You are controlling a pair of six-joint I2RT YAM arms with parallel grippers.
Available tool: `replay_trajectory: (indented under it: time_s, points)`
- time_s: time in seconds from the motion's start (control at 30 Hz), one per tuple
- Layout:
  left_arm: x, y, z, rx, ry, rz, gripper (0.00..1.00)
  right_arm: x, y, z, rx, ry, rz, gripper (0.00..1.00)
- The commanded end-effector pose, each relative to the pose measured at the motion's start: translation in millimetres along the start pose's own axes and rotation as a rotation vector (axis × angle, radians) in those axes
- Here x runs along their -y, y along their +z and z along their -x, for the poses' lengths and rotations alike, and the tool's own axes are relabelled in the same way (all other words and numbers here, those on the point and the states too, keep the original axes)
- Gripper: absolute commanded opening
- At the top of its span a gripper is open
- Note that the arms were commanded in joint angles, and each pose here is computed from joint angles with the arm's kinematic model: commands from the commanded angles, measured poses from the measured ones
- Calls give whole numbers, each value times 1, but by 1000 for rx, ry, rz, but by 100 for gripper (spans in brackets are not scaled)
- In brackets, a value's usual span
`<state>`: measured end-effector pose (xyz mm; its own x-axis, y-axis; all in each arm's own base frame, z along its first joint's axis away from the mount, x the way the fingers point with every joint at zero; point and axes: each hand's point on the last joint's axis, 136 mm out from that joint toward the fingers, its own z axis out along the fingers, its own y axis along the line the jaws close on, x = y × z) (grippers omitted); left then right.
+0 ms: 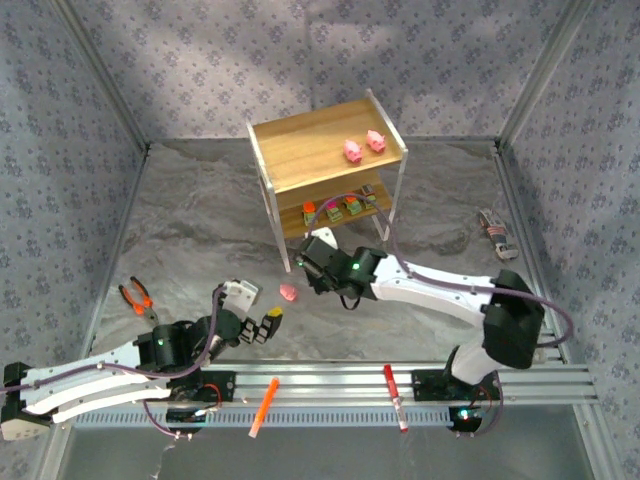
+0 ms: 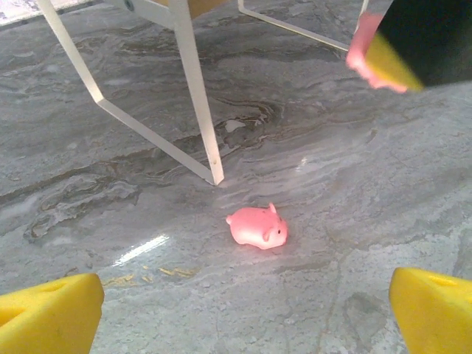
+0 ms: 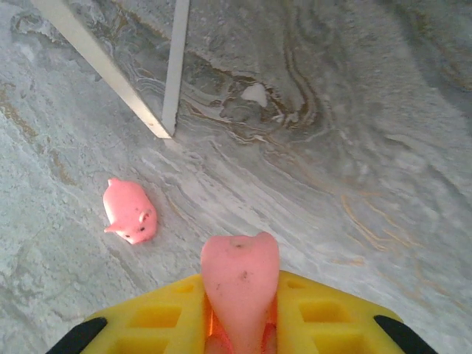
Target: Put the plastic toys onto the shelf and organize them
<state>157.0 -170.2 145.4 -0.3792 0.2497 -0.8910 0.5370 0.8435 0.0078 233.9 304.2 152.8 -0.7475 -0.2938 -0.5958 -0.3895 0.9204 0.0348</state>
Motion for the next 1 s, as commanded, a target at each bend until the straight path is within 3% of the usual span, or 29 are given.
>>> replay_trajectory:
  time_s: [0.0, 0.4, 0.67, 0.97]
  points:
    - [9, -1, 8, 29, 6, -50, 100, 20, -21, -6, -2, -18, -56, 26]
    - [41, 1, 6, 22, 83, -187, 100, 37, -105, 51, 161, -16, -33, 26]
    - [43, -1, 7, 34, 102, -189, 100, 50, -150, 90, 258, -15, -26, 27]
    - [33, -2, 9, 48, 91, -141, 100, 63, -171, 127, 315, -19, -35, 27]
